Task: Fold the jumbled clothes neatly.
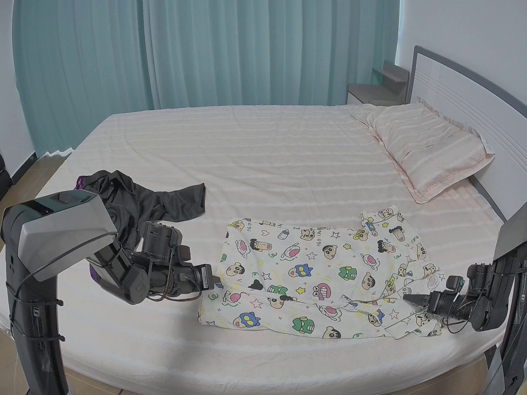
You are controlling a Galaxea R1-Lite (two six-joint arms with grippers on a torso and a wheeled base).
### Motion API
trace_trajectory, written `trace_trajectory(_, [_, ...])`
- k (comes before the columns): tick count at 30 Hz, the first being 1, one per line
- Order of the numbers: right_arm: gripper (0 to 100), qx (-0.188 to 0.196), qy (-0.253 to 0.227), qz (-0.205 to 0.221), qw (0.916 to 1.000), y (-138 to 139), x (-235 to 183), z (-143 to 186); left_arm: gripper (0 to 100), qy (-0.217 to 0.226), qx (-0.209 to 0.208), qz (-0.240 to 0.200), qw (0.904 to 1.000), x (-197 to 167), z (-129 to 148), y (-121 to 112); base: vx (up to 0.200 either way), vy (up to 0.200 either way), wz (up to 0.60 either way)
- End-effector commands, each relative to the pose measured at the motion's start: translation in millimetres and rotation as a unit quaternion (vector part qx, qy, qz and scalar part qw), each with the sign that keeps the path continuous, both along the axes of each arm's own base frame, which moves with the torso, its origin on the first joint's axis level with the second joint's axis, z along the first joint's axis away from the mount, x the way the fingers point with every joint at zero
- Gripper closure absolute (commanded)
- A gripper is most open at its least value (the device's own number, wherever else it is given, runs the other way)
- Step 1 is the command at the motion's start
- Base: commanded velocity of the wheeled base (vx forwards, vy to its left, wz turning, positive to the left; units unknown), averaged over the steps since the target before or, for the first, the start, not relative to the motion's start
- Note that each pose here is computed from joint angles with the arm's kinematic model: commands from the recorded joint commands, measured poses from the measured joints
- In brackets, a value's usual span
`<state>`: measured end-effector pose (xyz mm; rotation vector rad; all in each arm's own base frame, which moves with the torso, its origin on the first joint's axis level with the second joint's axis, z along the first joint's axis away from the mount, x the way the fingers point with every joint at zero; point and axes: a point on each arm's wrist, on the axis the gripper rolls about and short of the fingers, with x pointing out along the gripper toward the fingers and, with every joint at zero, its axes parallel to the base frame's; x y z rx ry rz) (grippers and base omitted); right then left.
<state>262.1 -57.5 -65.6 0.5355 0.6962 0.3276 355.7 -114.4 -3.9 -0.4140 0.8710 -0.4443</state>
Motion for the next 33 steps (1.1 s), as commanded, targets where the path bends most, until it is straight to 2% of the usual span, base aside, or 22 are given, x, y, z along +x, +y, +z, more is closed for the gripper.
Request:
trace_trajectory(1, [0,0.001,0.004,0.012,0.9999,5.7,1.5,-2.7,100,0.002,0.0,0.0,1.0,0.8,-1.9,-0.6,0.0,0.0,0.0])
trace_trajectory(2, [0,0.001,0.004,0.013,0.9999,6.1,1.5,-2.4,100,0.002,0.0,0.0,1.0,0.8,-1.9,-0.6,0.0,0.0,0.0])
trace_trajectory(3, [100,0.001,0.003,0.013,0.9999,6.0,1.9,-2.3,100,0.002,-0.002,0.001,1.0,1.1,-1.6,-0.7,0.0,0.0,0.0])
trace_trajectory(20, [100,0.014,-0.045,0.0,0.9989,-12.8,-6.1,22.2,100,0.006,0.009,0.039,0.9992,4.1,-5.1,-5.9,0.0,0.0,0.0])
trace_trajectory(26, [100,0.03,-0.063,-0.024,0.9973,-16.2,0.6,28.5,100,0.005,0.025,0.075,0.9969,14.7,-16.5,-9.4,0.0,0.0,0.0])
trace_trajectory(33, [100,0.028,-0.071,-0.04,0.9963,-19.6,7.9,30.4,100,0.013,0.012,0.091,0.9957,22.3,-23.9,-16.1,0.0,0.0,0.0])
